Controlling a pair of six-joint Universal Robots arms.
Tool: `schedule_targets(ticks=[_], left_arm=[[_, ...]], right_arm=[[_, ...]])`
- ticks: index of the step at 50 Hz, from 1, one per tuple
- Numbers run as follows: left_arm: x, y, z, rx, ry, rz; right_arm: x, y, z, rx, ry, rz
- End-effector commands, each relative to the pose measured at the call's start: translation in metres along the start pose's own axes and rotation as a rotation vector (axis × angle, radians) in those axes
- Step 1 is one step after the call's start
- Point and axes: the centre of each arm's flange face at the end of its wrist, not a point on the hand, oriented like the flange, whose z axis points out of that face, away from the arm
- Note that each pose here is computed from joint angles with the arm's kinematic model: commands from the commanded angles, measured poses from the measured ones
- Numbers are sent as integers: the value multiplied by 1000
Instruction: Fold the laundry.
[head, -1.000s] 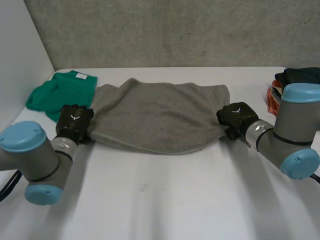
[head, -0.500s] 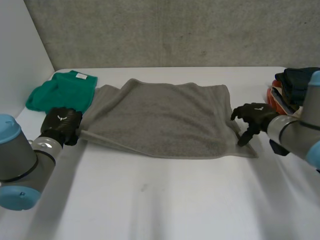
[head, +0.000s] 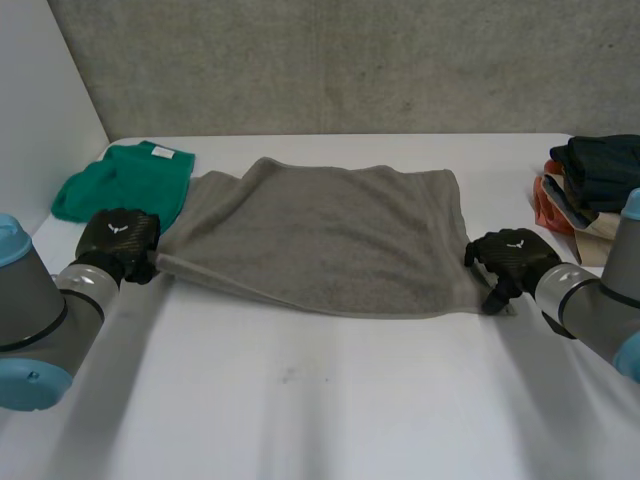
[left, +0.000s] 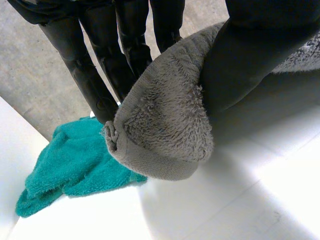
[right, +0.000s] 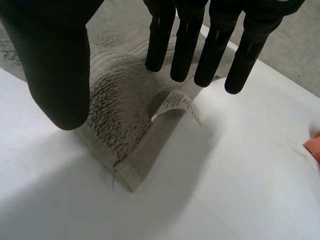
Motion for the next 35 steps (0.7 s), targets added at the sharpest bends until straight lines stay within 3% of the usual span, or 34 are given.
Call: schedule_targets(ticks=[1, 9, 15, 21, 26, 29, 35], left_arm=[[0, -1, -1, -5, 4, -13], [2, -1, -7, -38, 17, -43], [4, 2, -21, -122, 48, -35], [10, 4, -68, -319, 164, 101], [15, 5, -122, -522, 315, 255], [18, 5, -138, -575, 371, 283], [27, -5, -127, -428, 381, 289]], right_arm=[[-3, 3, 17, 8, -9, 1], [3, -2, 20, 24, 2, 13], [17, -23, -5, 37, 41, -4], [20, -15, -57, -206, -15, -212], [11, 3, -110, -483, -169, -426], [8, 5, -118, -494, -175, -464], [-1, -3, -114, -434, -169, -487]])
